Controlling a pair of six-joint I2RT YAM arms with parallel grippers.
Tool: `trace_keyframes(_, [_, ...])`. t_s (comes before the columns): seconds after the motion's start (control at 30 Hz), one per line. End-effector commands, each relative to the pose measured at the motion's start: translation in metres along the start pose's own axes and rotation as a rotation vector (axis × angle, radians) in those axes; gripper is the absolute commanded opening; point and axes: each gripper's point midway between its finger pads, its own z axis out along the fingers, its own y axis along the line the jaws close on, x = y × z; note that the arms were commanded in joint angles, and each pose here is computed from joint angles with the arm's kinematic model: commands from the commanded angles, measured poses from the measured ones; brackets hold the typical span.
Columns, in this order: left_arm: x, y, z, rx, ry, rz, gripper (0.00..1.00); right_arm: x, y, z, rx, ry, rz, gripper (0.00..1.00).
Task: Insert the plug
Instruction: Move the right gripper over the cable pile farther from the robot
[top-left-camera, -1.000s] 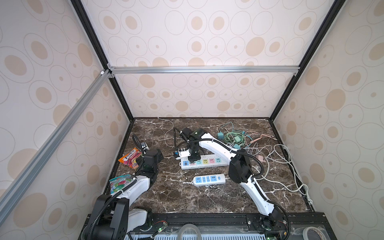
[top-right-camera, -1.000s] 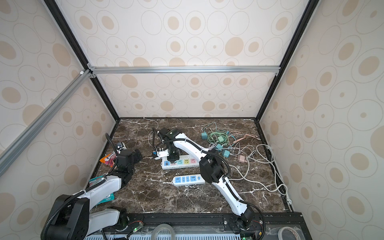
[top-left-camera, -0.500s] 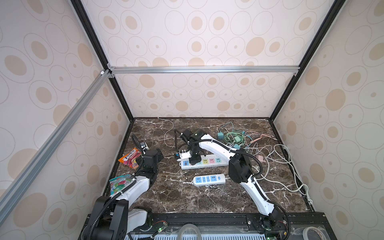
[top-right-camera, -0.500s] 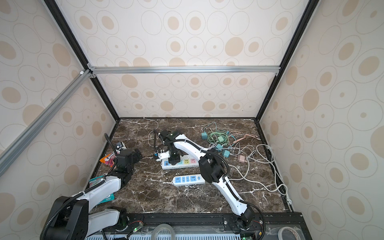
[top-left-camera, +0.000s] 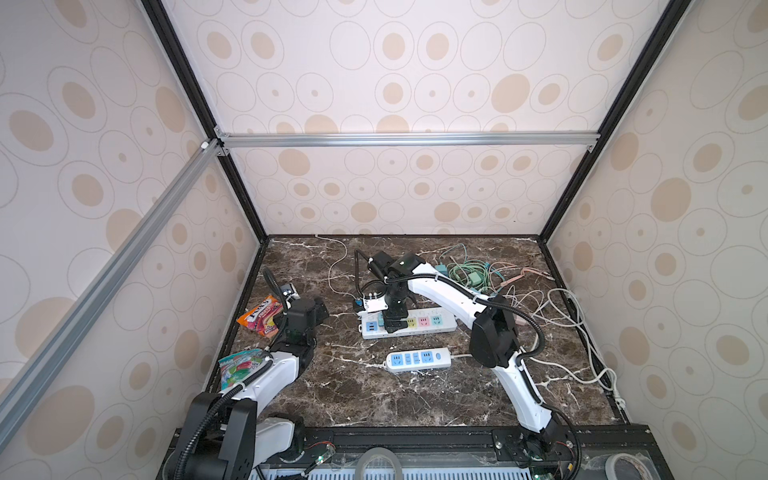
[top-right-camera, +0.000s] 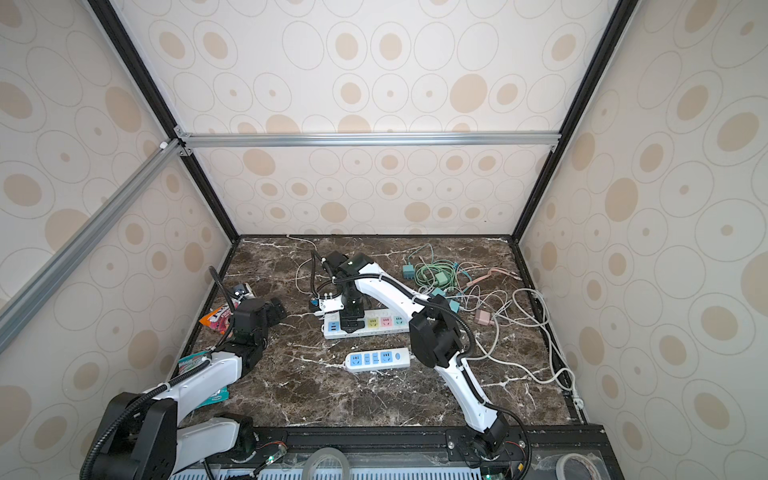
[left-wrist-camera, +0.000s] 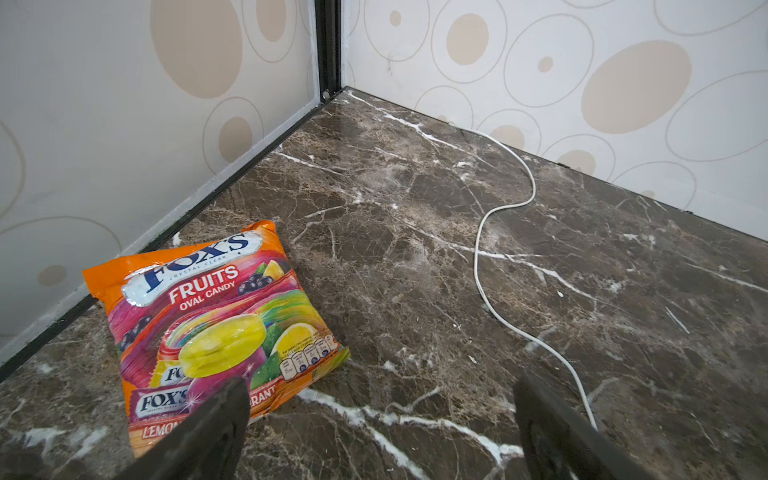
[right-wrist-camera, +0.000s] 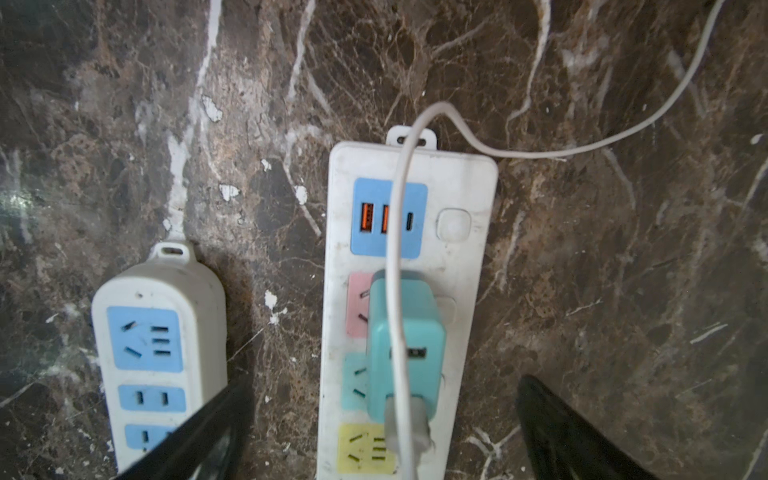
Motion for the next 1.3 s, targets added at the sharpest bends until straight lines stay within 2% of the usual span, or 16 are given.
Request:
trace_keyframes(0.0, [-0.018,-0.010,0.001,0.034,-0.018,-0.030,0.98,0.011,0.008,-0.025,-0.008,-0.028,0.046,0.99])
trace_keyframes(0.1, [-0.018,-0.019,0.002,0.073,-0.003,-0.050,0.98,0.021,0.011,-0.035,0.026,-0.052,0.082,0.99])
trace_keyframes(0.27, [-0.014,-0.021,0.009,0.068,0.014,-0.118,0.98,0.034,0.016,-0.057,0.096,-0.155,0.187,0.99])
trace_keyframes(0.43, [-0.007,-0.032,0.023,0.068,0.085,-0.107,0.98,0.046,0.012,-0.079,0.211,-0.292,0.360,0.99])
trace_keyframes(0.53, [0.003,-0.042,0.027,0.101,0.146,-0.089,0.98,0.060,-0.002,-0.096,0.349,-0.395,0.512,0.99])
trace_keyframes(0.7, [0.001,-0.061,0.023,0.175,0.151,-0.114,0.98,0.117,-0.033,-0.124,0.632,-0.489,0.922,0.99])
trace_keyframes(0.8, [-0.004,-0.073,0.014,0.181,0.115,-0.088,0.98,0.154,-0.035,-0.128,0.676,-0.532,1.148,0.99])
trace_keyframes(0.97, [-0.016,-0.106,-0.004,0.231,0.036,0.011,0.98,0.218,-0.032,-0.126,0.763,-0.446,1.446,0.99])
trace_keyframes(1.1, [-0.018,-0.125,-0.014,0.280,0.019,0.074,0.98,0.257,-0.027,-0.118,0.729,-0.445,1.674,0.99])
trace_keyframes(1.17, [-0.019,-0.128,-0.015,0.290,0.021,0.078,0.98,0.263,-0.025,-0.110,0.676,-0.436,1.746,1.00])
trace_keyframes(1.27, [-0.019,-0.129,-0.015,0.295,0.022,0.081,0.98,0.280,-0.023,-0.098,0.646,-0.350,1.819,0.96])
